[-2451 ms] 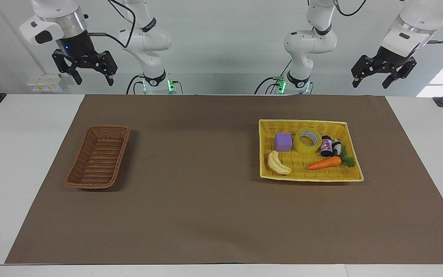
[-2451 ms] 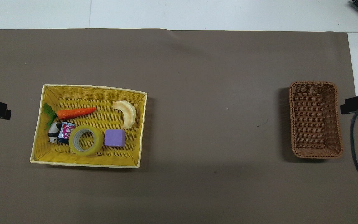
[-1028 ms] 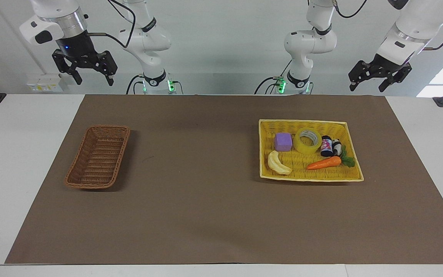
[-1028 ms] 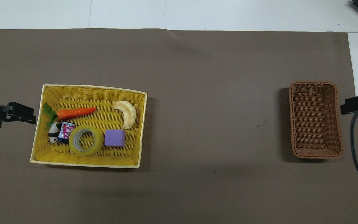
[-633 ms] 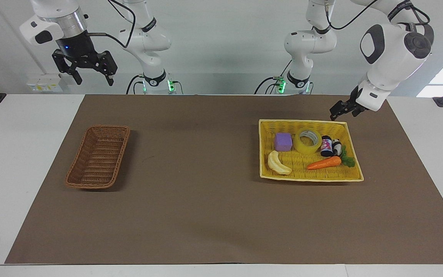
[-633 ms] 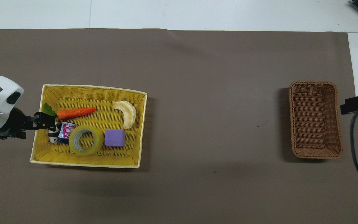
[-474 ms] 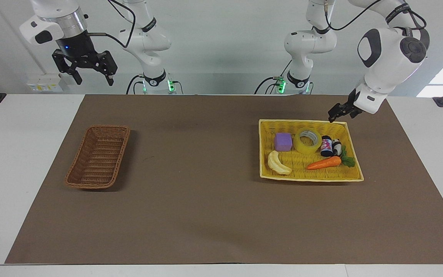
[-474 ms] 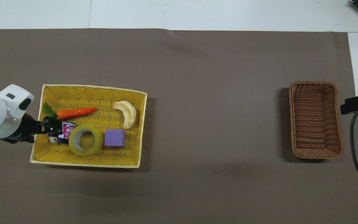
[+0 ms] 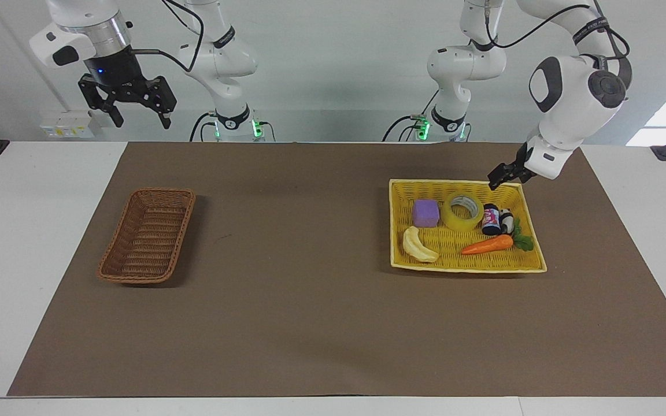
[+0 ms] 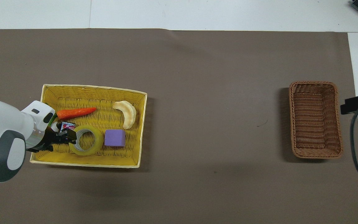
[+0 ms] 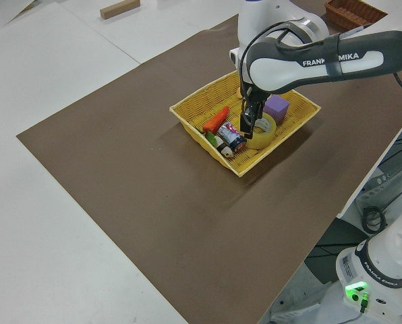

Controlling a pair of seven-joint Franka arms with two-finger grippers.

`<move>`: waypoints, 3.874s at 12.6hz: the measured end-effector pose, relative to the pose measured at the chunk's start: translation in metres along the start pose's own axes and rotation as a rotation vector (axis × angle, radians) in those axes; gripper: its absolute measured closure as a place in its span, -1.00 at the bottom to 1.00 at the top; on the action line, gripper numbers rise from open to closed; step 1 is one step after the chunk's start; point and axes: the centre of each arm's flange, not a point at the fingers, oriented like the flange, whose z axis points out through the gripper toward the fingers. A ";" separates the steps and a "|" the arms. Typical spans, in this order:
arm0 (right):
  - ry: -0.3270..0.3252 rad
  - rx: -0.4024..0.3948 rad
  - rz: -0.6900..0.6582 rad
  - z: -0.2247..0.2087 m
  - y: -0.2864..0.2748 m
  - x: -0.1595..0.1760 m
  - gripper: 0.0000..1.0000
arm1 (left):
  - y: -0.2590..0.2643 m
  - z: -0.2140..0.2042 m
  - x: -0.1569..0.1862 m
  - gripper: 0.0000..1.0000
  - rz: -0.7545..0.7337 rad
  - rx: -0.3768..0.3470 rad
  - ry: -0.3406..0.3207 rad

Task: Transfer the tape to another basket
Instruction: 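Reach the left gripper into the yellow basket toward the tape roll, then grasp and lift the tape roll while the right gripper reaches toward it, then grasp the tape roll with the right gripper from the left gripper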

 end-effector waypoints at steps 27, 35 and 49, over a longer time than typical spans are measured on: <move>0.073 0.160 0.035 0.020 -0.119 0.009 -1.00 | 0.081 -0.122 0.021 0.56 0.100 -0.136 -0.045; -0.062 0.510 0.110 0.073 -0.241 0.005 -1.00 | 0.228 -0.109 -0.079 0.56 0.270 -0.282 -0.049; -0.149 0.653 -0.115 0.157 -0.238 -0.016 -1.00 | 0.314 -0.131 -0.143 0.56 0.191 -0.463 0.098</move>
